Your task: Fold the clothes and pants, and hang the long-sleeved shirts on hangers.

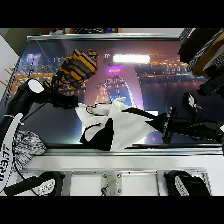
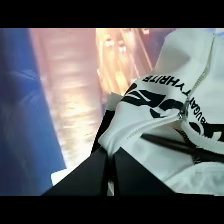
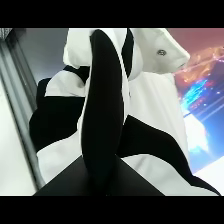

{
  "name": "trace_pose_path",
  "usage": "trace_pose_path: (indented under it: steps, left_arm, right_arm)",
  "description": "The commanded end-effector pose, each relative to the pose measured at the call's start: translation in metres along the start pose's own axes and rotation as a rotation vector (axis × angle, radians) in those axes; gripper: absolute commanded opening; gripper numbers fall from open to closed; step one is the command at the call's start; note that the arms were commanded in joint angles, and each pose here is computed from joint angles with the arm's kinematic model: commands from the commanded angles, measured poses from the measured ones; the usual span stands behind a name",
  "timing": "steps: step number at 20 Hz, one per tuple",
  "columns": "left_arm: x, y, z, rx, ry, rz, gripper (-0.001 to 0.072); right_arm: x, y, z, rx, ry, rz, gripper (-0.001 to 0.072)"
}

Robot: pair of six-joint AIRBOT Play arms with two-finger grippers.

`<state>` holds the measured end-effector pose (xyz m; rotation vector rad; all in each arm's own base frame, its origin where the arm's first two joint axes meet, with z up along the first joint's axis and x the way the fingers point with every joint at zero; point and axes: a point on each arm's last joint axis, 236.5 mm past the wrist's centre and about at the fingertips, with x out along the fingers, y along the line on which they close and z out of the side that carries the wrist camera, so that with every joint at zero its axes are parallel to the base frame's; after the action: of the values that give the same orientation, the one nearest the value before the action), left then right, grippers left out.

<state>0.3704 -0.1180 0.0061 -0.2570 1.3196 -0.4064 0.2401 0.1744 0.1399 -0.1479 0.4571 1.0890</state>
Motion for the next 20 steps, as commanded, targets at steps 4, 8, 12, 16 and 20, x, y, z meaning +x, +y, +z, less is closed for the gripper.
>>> trace_pose_path:
  steps: [4, 8, 12, 16, 20]
  left_arm:
    - [-0.011, 0.008, -0.016, 0.064, 0.09, 0.041, 0.0017]
    - [-0.028, 0.014, -0.01, 0.046, 0.082, 0.042, 0.0017]
    - [-0.073, 0.003, 0.031, 0.093, -0.039, 0.055, 0.0017]
    - [-0.1, -0.021, 0.059, 0.187, -0.092, 0.052, 0.0017]
    - [-0.104, -0.035, 0.073, 0.232, -0.032, 0.028, 0.0017]
  right_arm:
    - [-0.003, -0.005, 0.007, 0.027, -0.023, -0.038, 0.0008]
    - [-0.004, -0.008, -0.011, 0.062, 0.055, -0.058, 0.0007]
    - [-0.004, 0.012, -0.02, 0.095, 0.096, 0.022, 0.0007]
    - [-0.006, 0.031, -0.028, 0.128, 0.132, 0.098, 0.0007]
    - [-0.014, 0.061, -0.035, 0.127, 0.184, 0.223, 0.0006]
